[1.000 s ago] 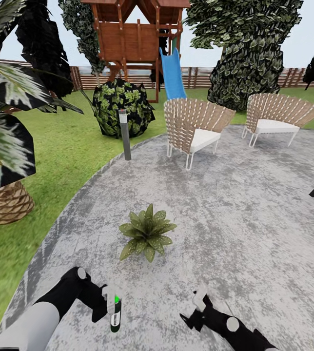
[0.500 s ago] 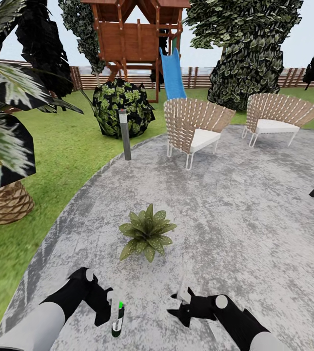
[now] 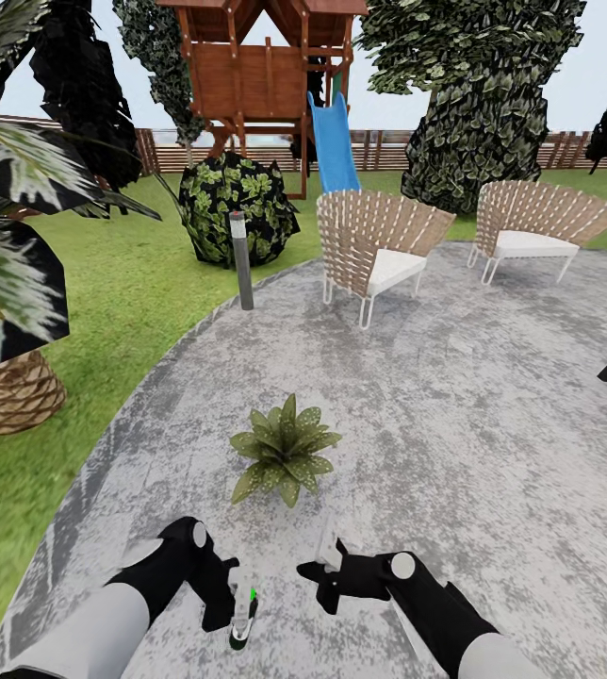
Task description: Pick up the pesticide atomizer in the garden and spray insectifuge to fully cover both potted plants in the garden.
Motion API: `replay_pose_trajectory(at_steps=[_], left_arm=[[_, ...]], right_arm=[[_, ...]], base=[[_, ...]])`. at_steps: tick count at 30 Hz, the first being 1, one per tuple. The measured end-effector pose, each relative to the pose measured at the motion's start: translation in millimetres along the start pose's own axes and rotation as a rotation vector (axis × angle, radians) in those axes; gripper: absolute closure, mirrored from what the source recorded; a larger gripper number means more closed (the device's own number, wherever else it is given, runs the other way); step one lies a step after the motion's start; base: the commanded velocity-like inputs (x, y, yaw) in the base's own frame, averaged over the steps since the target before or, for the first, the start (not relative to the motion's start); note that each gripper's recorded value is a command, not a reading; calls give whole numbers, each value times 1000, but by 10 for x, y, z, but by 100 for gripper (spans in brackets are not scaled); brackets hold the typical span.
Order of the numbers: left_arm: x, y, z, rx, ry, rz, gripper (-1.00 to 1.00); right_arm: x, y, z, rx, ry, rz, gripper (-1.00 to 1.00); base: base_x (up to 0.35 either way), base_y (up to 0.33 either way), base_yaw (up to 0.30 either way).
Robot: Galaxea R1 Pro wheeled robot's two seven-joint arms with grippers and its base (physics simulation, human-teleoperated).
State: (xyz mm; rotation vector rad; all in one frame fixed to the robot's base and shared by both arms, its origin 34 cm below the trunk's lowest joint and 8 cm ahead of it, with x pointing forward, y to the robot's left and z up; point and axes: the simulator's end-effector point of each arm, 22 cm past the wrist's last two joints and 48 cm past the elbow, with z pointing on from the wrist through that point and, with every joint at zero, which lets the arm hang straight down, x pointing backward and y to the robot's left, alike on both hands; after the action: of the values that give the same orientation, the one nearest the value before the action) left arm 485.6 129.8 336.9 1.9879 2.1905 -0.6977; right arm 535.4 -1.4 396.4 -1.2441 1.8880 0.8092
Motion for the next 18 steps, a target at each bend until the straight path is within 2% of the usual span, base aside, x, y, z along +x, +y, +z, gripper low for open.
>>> replay_pose_trajectory(at_steps=[7,11,18], left_arm=[[-196,19,25,-10,-23,17,100],[-220,132,15,-60,-26,17,100],[-300,184,37,-88,-27,6,100]], right_arm=[[-16,2,7,0,-3,0,100],[-24,7,13,-1,-5,1,100],[-68,44,53,-7,-12,1,100]], base=[[0,0,0],[0,0,0],[0,0,0]])
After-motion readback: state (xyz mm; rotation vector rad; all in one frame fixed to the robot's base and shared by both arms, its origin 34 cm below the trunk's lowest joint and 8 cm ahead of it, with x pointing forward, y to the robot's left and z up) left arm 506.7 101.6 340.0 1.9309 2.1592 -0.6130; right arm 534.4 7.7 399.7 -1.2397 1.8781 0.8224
